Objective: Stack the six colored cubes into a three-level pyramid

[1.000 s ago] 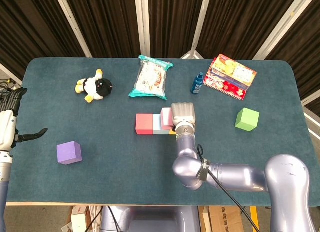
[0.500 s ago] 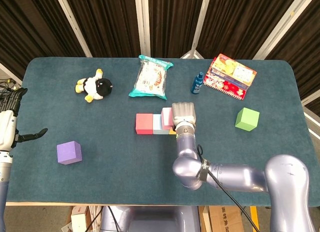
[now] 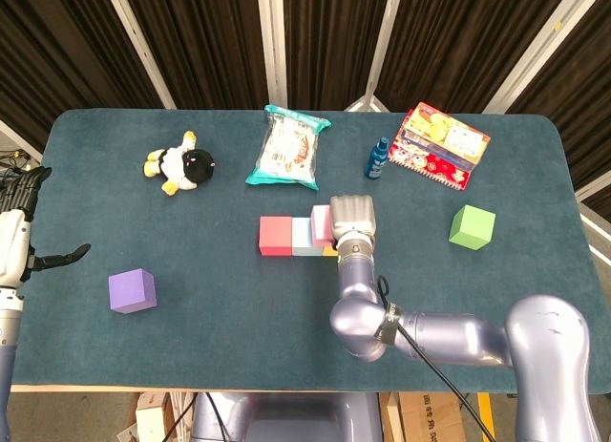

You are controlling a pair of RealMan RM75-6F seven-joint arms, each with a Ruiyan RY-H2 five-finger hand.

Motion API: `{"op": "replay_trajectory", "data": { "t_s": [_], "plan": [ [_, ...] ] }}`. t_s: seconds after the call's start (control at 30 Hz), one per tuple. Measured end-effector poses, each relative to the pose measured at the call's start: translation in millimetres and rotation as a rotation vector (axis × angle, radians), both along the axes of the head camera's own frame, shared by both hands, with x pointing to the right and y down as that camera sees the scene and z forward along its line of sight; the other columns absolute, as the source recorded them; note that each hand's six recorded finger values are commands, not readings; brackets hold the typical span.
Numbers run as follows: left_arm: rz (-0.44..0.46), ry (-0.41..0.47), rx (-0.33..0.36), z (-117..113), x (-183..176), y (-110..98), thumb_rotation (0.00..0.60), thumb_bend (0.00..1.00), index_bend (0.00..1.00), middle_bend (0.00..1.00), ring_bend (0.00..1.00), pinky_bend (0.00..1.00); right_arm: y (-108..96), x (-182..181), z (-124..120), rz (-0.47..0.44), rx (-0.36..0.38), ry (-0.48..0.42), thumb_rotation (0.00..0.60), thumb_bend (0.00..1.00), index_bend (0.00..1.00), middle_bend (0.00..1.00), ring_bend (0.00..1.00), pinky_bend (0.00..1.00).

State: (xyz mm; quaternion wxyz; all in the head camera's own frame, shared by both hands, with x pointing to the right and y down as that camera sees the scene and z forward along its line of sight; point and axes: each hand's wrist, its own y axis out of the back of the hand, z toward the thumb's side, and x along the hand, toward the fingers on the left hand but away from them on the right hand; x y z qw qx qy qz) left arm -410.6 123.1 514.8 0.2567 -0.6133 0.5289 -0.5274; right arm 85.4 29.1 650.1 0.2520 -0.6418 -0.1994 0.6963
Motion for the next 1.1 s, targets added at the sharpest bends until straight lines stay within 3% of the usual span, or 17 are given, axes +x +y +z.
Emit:
{"op": "replay_trajectory", "data": {
  "t_s": [0.6, 1.1],
  "plan": [
    [0.000, 0.000, -0.003, 0.8, -0.1, 0.2, 0.600, 0.12, 0.00, 0.02, 0.00, 0.04, 2.6, -0.5, 4.4, -0.007, 0.000, 0.005, 0.600, 0.31, 0.50, 0.55, 0.53, 0.45],
    [-0.003, -0.002, 0.002, 0.0, -0.4, -0.2, 0.600, 0.12, 0.00, 0.02, 0.00, 0.04, 2.8, -1.6, 6.1, -0.029, 0.010, 0.011, 0.600, 0.31, 0.12, 0.50, 0.51, 0.45]
  ]
}}
